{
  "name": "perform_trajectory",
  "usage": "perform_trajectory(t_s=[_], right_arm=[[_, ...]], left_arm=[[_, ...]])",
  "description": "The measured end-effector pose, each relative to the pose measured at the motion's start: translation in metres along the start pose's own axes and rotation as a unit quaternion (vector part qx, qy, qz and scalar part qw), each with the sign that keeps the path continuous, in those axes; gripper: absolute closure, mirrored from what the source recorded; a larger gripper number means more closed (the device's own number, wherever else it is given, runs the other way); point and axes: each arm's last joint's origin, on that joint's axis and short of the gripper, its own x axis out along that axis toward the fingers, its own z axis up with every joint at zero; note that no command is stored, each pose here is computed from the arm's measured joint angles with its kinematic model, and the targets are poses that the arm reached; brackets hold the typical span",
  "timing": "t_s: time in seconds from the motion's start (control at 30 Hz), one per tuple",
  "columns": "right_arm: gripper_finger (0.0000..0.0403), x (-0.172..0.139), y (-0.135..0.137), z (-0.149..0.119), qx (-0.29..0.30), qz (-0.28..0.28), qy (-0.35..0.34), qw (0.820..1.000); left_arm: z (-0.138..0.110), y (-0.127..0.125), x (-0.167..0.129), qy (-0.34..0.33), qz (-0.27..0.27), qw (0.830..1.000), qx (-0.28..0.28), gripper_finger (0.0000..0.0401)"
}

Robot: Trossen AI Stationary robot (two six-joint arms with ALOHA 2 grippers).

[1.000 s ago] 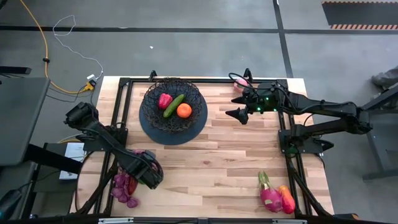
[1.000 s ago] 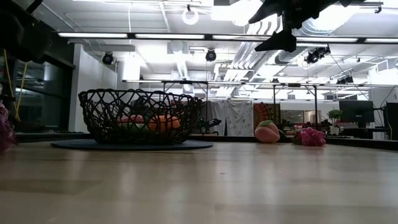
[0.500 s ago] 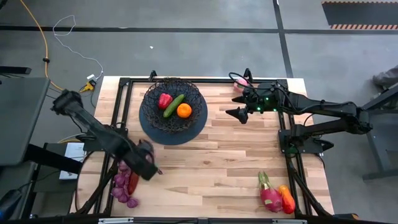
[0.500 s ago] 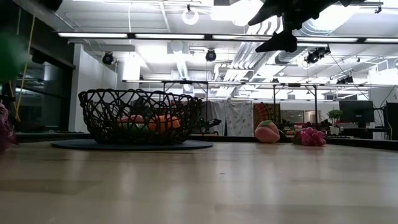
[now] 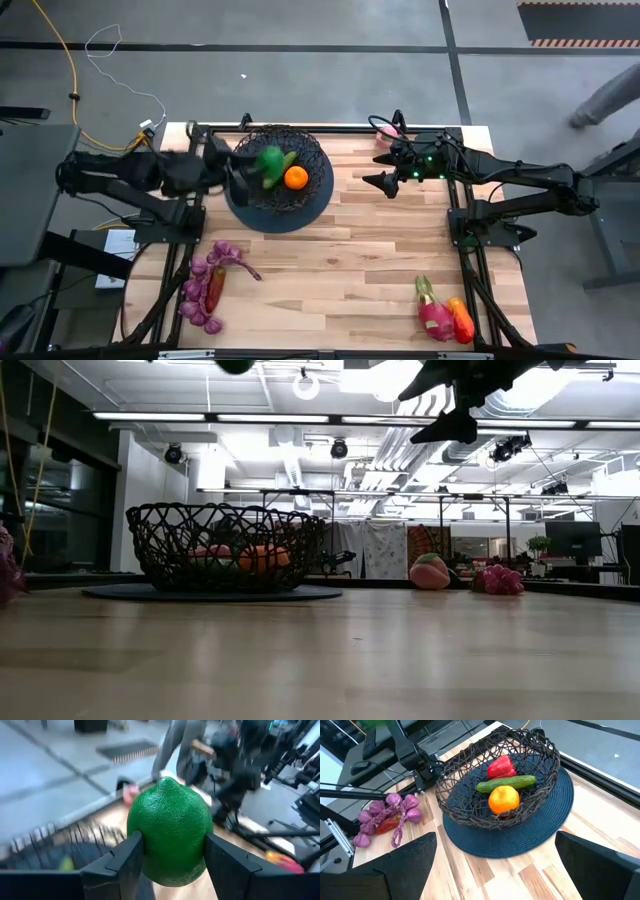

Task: Build produce basket
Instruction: Put the green lime into the black wire basket

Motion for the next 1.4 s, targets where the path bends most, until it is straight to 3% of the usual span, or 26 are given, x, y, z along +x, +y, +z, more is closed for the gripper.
perform_trajectory(t_s=[0.13, 0.23, 0.57, 0.7, 0.9, 1.0, 1.13, 1.4], right_arm=[[0.0005, 0.0, 0.0, 0.0, 0.005, 0.001, -0.001, 1.0], [0.0005, 0.0, 0.0, 0.001, 0.01, 0.002, -0.005, 1.0], [0.0005, 0.0, 0.003, 0.006, 0.008, 0.014, -0.032, 0.999], [0.0005, 0.0, 0.003, 0.006, 0.008, 0.014, -0.033, 0.999], [0.0005, 0.0, 0.003, 0.006, 0.008, 0.013, -0.034, 0.999], [0.0005, 0.0, 0.002, 0.007, 0.008, 0.003, -0.038, 0.999], [0.0005, 0.0, 0.002, 0.007, 0.008, -0.004, -0.041, 0.999], [0.0005, 0.0, 0.002, 0.007, 0.008, -0.005, -0.04, 0.999]], left_arm=[[0.014, 0.013, 0.004, -0.041, -0.002, 0.998, 0.04, 0.0215], [0.011, 0.021, 0.009, -0.063, -0.004, 0.997, 0.051, 0.0216], [-0.049, 0.037, 0.033, -0.091, -0.103, 0.99, -0.017, 0.0215], [-0.064, 0.04, 0.039, -0.082, -0.102, 0.991, -0.039, 0.0215], [-0.065, 0.042, 0.04, -0.078, -0.089, 0.992, -0.037, 0.0215], [-0.064, 0.048, 0.039, -0.038, -0.041, 0.998, -0.024, 0.0215], [-0.065, 0.064, 0.044, 0.051, 0.066, 0.996, -0.023, 0.0215], [-0.087, 0.099, 0.069, 0.202, 0.22, 0.95, -0.09, 0.0215]])
